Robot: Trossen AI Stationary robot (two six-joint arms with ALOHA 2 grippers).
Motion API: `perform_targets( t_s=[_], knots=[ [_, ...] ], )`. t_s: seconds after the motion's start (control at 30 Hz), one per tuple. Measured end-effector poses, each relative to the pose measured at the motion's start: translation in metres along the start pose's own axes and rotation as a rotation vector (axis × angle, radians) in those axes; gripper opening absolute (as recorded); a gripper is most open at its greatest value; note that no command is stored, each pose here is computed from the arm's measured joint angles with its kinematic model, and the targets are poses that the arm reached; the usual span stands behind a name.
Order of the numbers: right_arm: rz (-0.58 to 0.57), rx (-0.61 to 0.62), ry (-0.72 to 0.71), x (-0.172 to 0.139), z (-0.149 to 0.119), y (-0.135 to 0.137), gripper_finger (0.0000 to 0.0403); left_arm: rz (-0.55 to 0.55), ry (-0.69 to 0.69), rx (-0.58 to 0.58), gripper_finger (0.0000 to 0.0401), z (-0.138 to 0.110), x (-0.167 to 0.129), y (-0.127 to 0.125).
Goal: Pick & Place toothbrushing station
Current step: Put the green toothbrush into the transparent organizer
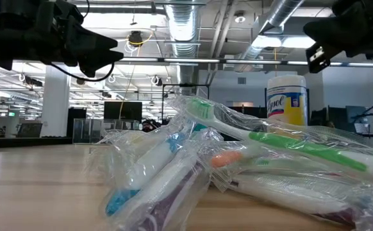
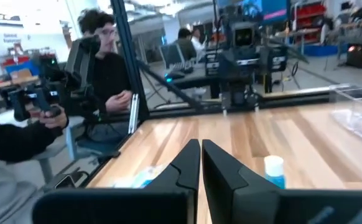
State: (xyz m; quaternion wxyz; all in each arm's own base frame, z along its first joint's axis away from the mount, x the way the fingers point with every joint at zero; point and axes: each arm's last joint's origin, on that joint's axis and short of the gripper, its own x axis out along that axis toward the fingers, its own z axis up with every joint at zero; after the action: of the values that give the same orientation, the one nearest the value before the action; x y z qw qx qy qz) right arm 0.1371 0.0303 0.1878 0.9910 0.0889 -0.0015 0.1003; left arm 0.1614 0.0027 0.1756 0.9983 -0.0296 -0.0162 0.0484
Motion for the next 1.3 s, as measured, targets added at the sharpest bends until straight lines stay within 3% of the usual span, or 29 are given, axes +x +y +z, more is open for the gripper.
perform_targets(
  t_s=[0.23, 0.77, 1.3],
  knots=[
    [0.051, -0.009, 0.156, 0.035, 0.003, 0.018, 0.001, 0.0, -0.001, 0.0, 0.0218, 0.0, 0.0, 0.0],
    [0.09, 0.057, 0.438, 0.116, -0.027, 0.053, 0.0014, 0.001, -0.001, 0.0, 0.0218, 0.0, 0.0, 0.0],
    [0.09, 0.089, 0.573, 0.165, -0.054, 0.061, 0.012, 0.001, -0.001, 0.0, 0.0218, 0.0, 0.0, 0.0]
  ],
)
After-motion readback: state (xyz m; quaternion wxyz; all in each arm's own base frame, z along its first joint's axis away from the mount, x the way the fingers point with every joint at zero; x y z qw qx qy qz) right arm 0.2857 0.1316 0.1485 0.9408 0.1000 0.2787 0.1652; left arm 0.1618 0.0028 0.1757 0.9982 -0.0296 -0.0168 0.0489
